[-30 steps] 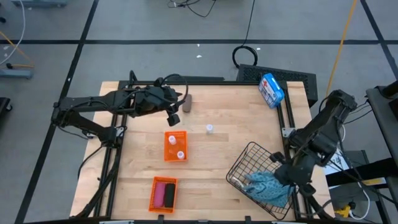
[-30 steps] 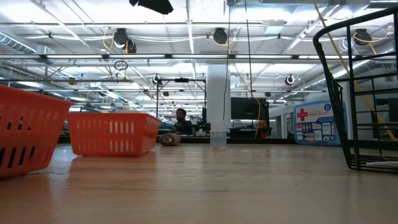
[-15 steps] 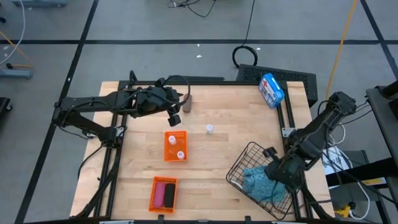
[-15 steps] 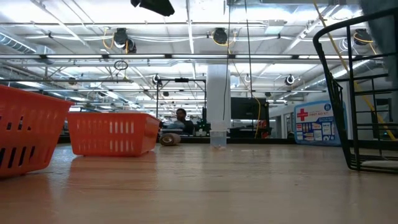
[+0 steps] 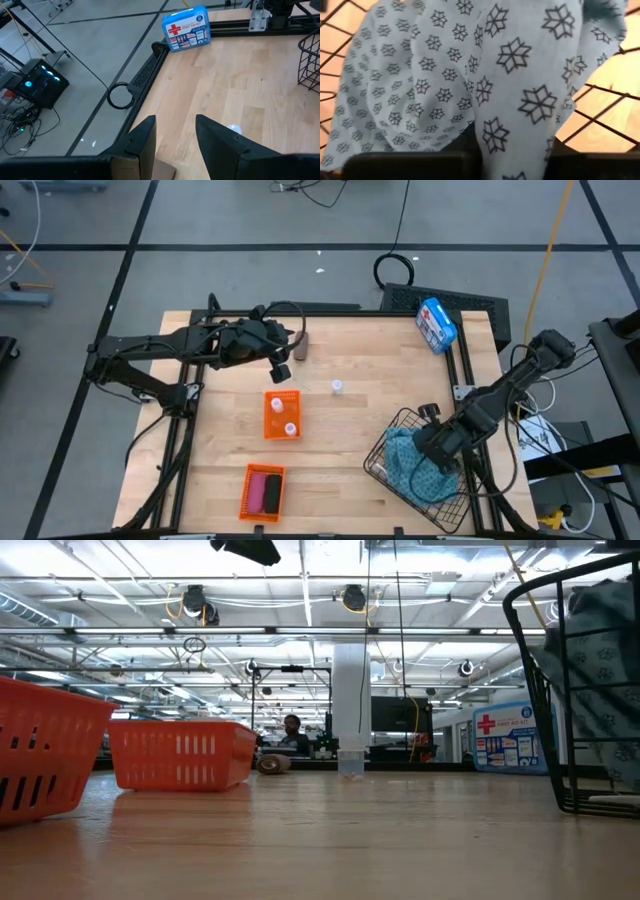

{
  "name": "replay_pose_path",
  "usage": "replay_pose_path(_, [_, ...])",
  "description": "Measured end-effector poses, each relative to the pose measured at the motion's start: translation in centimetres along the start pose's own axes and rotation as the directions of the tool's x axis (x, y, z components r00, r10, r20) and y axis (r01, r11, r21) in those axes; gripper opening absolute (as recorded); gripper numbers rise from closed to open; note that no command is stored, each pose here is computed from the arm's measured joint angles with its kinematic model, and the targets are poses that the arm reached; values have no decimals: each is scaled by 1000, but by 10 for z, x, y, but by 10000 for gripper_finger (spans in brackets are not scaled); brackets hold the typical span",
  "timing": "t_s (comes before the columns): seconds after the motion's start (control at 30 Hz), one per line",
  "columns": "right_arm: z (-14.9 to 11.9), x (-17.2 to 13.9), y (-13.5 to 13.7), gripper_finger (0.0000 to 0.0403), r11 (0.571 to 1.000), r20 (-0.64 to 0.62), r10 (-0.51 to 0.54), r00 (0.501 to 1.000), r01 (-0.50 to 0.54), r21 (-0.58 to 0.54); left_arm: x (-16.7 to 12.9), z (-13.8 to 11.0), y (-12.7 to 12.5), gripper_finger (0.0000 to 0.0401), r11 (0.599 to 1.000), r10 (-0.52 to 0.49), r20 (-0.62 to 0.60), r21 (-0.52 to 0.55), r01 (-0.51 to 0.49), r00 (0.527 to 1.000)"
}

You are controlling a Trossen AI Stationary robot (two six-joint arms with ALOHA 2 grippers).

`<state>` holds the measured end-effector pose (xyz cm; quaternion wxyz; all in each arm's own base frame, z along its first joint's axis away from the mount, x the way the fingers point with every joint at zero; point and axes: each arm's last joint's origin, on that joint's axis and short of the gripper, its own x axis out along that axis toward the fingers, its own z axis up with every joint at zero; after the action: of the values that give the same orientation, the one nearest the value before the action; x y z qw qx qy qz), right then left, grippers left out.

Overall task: Pick & Place Medicine items
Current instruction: Put the blue patient gown into the black wire basket

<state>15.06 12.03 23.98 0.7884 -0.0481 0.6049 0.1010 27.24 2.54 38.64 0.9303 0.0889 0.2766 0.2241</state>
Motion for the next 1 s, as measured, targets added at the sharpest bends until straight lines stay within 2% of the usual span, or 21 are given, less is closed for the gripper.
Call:
replay_pose_path(0.13, [1,1,-4,110,1000,-2,-8,1000,8,14,0,0,0,147,1000,0,0,0,0,1000])
replay_pose_path(0.27, [5,-3,-6,170,1000,12,-7,1000,7,-27,0,0,0,147,1000,0,0,0,0,1000])
replay_pose_path(0.43, [9,-15,-11,209,997,7,-35,999,36,-64,0,0,0,148,1000,0,0,0,0,1000])
replay_pose_path(0.67, [15,-43,-18,206,987,10,-135,991,136,-87,0,0,0,148,1000,1,0,0,-1,1000])
replay_pose_path(0.93, [28,-72,-17,176,980,136,-170,976,181,-78,0,0,0,147,1000,1,0,-1,-1,1000])
replay_pose_path(1.0, [29,-73,-15,160,985,148,-138,979,151,-83,0,0,0,148,1000,1,0,-1,-1,1000])
